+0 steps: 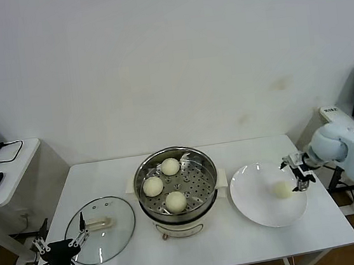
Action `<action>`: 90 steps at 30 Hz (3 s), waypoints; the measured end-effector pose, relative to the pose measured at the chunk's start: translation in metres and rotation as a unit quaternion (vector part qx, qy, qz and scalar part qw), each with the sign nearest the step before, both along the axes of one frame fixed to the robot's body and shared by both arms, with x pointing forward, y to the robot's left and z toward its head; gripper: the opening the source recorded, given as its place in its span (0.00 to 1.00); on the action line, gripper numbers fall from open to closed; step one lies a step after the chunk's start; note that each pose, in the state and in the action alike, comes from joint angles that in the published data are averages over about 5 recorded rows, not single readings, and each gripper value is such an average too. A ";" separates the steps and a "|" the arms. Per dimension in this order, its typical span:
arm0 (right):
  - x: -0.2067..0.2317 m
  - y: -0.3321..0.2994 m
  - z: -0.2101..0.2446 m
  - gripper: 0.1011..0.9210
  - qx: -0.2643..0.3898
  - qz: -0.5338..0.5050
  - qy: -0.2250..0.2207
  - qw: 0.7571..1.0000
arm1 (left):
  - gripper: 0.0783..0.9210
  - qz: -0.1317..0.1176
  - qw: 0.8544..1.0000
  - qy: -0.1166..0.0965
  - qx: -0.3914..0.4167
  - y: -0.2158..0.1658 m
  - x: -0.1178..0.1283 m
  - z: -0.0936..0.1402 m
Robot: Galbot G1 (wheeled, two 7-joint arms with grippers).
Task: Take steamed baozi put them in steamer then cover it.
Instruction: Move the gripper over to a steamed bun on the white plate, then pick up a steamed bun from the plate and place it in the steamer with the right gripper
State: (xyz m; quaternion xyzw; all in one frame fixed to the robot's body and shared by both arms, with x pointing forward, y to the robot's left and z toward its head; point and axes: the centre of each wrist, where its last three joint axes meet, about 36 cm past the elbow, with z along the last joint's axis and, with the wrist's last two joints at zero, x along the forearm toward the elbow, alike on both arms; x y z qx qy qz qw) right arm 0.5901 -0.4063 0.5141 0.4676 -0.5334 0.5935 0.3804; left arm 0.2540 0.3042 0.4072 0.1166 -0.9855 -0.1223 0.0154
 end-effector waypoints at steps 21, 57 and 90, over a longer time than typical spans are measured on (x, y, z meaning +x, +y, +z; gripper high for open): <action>0.016 0.010 -0.057 0.88 -0.013 -0.037 0.018 0.999 | 0.88 0.002 1.000 0.003 0.000 0.002 -0.001 -0.002; 0.032 0.039 0.035 0.59 0.017 -0.045 -0.025 0.999 | 0.88 0.000 1.000 0.002 -0.004 -0.003 0.001 -0.004; 0.034 0.303 0.121 0.61 0.137 -0.003 0.003 0.991 | 0.88 0.004 1.000 -0.003 -0.009 -0.002 0.004 -0.007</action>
